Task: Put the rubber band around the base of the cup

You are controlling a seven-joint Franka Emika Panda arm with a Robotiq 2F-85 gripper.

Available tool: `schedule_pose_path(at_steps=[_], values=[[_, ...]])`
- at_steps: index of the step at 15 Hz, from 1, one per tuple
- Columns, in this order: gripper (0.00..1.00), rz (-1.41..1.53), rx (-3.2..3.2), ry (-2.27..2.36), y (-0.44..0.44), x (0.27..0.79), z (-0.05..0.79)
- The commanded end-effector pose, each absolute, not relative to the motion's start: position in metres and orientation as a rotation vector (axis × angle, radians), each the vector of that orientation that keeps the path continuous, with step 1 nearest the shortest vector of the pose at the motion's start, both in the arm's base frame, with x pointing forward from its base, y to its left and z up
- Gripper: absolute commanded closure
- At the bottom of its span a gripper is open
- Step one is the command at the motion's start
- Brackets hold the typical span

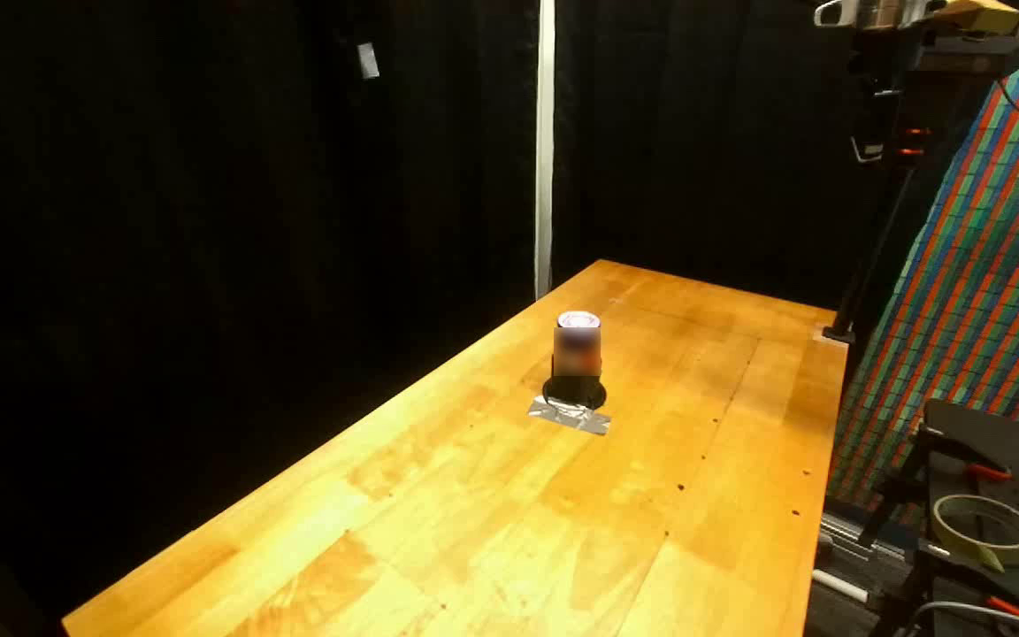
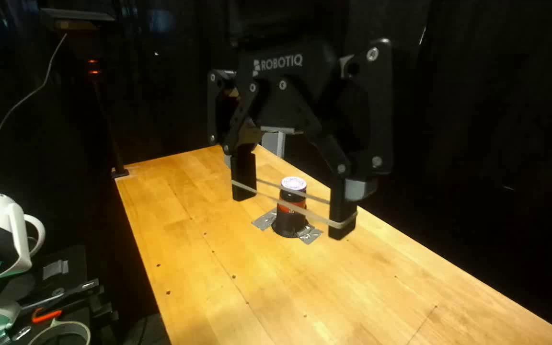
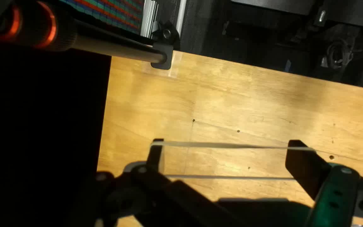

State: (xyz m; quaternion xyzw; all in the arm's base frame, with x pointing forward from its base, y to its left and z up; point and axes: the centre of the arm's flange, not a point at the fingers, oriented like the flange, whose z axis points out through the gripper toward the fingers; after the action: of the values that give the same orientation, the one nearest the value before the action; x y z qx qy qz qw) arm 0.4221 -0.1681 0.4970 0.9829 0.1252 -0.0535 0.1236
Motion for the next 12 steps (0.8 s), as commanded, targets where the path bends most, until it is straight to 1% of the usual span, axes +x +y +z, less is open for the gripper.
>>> schedule_pose_path(at_steps=[1, 6, 9, 12], values=[[0.0, -0.151, 2.865, 0.364, -0.168, 0.423, 0.499], [0.0, -0.137, 2.863, 0.361, -0.169, 0.423, 0.503], [0.0, -0.277, 2.878, 0.548, -0.14, 0.472, 0.505], [0.0, -0.362, 2.912, 0.673, -0.088, 0.525, 0.5]])
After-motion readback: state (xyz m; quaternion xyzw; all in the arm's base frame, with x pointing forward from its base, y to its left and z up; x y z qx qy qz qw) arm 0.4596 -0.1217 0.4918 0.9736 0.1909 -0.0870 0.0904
